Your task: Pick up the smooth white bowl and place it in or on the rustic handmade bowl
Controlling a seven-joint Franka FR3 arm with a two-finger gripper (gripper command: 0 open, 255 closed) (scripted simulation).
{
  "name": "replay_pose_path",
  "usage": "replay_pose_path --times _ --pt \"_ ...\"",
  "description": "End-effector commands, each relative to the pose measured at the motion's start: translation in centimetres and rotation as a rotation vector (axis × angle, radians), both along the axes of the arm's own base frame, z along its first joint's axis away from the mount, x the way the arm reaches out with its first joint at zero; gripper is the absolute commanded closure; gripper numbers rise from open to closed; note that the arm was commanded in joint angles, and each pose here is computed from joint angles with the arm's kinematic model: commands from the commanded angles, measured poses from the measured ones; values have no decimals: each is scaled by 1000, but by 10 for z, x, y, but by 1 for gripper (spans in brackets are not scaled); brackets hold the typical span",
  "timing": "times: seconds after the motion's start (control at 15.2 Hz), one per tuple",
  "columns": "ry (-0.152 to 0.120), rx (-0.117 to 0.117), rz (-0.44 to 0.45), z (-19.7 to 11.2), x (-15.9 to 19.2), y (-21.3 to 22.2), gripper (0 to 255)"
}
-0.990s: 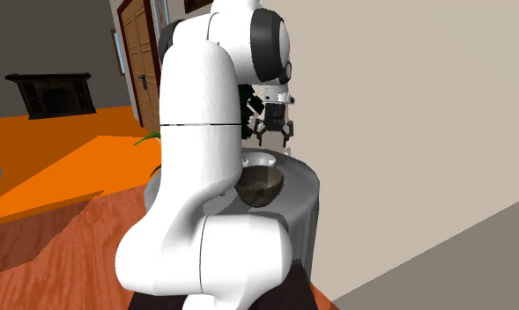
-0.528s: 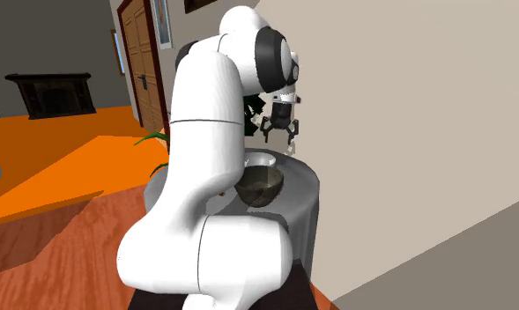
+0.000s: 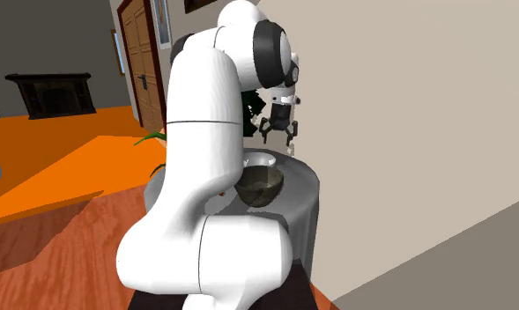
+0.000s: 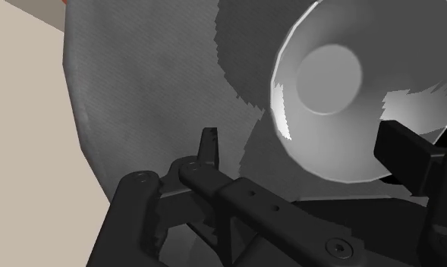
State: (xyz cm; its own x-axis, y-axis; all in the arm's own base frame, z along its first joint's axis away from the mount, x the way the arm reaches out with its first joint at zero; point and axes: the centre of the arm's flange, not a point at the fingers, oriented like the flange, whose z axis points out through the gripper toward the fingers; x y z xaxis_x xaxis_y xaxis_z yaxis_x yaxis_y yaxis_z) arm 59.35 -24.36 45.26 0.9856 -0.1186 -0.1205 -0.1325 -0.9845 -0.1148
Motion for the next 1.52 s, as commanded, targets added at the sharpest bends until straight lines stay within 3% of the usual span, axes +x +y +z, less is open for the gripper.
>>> replay_pose_path --times 0.0,0.13,0.2,0.73,0.79,0.86,0.99,1.45 --pt "89 -10 24 -50 10 6 0" --pt "89 -10 24 -50 10 6 0" --pt "88 -10 24 -48 12 9 255" --pt "86 -9 24 -30 1 -7 255" --pt "30 5 2 -5 -1 -12 255" --pt "30 5 2 -5 -1 -12 0" --pt "-112 48 -169 -10 -48 -9 0" --pt "-112 48 -169 -47 -47 -2 0"
